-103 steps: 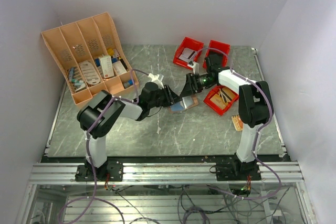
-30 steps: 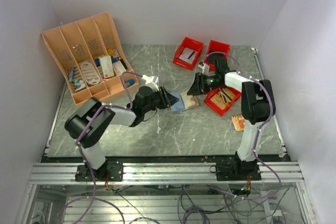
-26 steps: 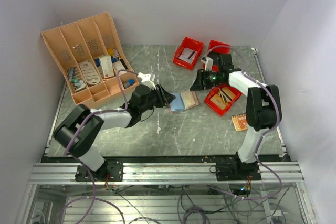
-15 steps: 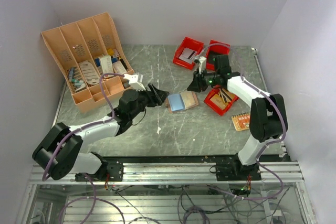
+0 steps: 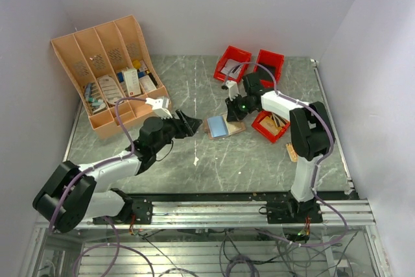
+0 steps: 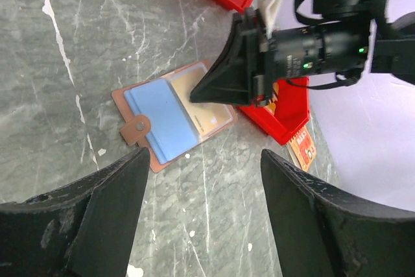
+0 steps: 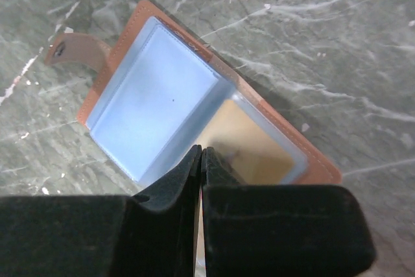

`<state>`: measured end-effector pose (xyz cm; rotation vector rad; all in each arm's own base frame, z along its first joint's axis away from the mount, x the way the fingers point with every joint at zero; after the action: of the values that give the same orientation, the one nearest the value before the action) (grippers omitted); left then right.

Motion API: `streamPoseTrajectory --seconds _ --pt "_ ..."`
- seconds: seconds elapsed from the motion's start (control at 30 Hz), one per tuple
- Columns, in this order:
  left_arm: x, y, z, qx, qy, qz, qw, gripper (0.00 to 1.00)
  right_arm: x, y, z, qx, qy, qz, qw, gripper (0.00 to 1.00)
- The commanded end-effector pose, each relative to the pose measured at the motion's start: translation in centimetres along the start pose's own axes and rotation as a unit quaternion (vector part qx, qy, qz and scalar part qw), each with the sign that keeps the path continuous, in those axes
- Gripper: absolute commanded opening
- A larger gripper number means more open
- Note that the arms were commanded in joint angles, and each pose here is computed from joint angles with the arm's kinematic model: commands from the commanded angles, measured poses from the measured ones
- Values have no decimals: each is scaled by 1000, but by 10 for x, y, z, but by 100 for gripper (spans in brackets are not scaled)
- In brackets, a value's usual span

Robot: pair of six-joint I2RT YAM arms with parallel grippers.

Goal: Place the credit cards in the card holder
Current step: Turn over the card slot in the card holder.

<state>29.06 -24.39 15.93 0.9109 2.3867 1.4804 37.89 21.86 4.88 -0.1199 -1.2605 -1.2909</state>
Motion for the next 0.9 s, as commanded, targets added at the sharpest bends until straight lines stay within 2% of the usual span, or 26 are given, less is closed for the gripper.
streamPoseTrajectory --seconds 0.0,0.23,0.6,0.67,0.87 --pt "10 18 -5 -18 -8 -27 999 80 -13 -7 -3 16 -23 32 999 2" --pt "19 18 -5 -16 -8 -33 999 79 -35 -23 11 32 -16 68 997 1" --pt "14 9 -8 -12 -26 -18 999 75 -40 -18 66 72 58 70 993 4" --pt "14 8 -10 -11 -30 -18 999 74 -34 -11 72 77 66 61 993 6" --pt "22 17 -9 -10 -22 -36 999 75 19 36 71 109 74 -24 991 23"
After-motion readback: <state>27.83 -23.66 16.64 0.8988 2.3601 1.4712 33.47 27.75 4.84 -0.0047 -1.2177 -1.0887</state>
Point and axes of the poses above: each gripper's point midway between its finger pads, its own x axis back along the fingers, its own z axis along the line the jaws close on, y = z × x, the point moved 1 cm from there along x, back along the fingers, and after that the axes turned 13 degrees about -x, right-handed, at the moved point
